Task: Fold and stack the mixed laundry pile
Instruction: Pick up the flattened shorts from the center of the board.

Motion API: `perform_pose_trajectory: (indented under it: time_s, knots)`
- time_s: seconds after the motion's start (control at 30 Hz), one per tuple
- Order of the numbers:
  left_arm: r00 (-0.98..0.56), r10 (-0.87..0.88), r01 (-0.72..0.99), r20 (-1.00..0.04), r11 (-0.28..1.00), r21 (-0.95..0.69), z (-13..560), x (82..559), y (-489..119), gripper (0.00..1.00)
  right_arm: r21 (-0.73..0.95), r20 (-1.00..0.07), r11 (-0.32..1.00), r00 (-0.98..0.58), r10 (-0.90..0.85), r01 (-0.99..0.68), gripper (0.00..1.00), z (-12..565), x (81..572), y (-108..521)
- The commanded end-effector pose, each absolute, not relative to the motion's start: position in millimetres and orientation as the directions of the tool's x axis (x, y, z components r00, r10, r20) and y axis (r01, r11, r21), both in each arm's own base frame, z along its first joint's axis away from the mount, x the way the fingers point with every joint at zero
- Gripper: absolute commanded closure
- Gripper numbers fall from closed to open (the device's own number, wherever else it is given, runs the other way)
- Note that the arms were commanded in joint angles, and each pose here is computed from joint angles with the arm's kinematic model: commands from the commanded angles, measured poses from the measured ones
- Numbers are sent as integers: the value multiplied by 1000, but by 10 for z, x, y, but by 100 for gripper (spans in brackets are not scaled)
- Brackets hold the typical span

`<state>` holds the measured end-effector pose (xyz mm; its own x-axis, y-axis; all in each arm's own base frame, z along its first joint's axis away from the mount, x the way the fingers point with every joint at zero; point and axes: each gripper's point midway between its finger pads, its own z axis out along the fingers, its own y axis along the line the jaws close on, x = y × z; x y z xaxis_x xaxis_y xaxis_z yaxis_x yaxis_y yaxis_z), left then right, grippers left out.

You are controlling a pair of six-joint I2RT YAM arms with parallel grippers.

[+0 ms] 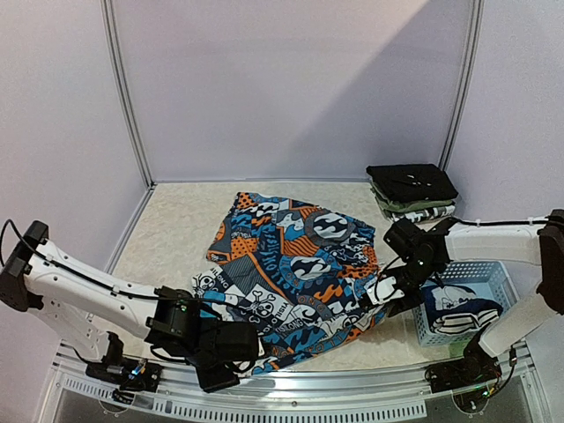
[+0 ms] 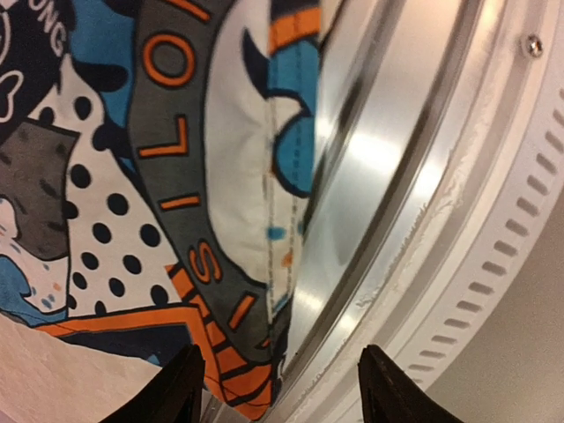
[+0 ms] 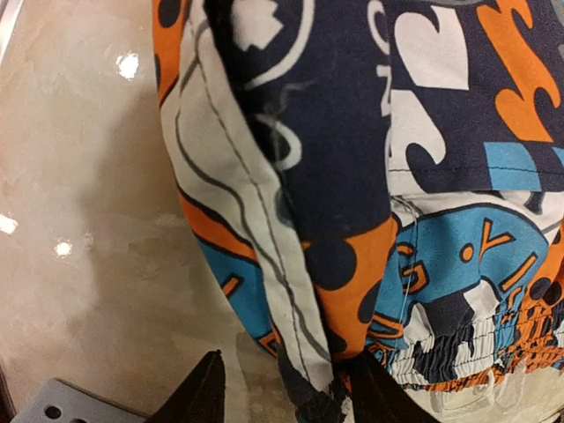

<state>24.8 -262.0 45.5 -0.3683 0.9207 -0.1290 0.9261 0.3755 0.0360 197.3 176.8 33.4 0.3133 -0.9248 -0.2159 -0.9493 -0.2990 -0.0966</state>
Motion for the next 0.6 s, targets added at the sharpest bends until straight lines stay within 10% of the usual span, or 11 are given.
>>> perform_pose_trajectory:
  time_s: [0.0, 0.37, 0.57]
  knots:
    - [-328, 942, 944, -72, 330, 22, 315, 20, -2606, 39, -133, -140, -333, 350, -926, -934, 56, 222, 1957, 1677]
    - [-336, 942, 913, 3, 325, 247, 252, 254, -2436, 55, -182, -111, -323, 346, -932, -929, 93, 163, 1922, 1626]
    - [-333, 942, 897, -49, 332, 292, 407, 354, -2492, 94, -181, -153, -299, 327, -933, -937, 99, 351, 1933, 1712]
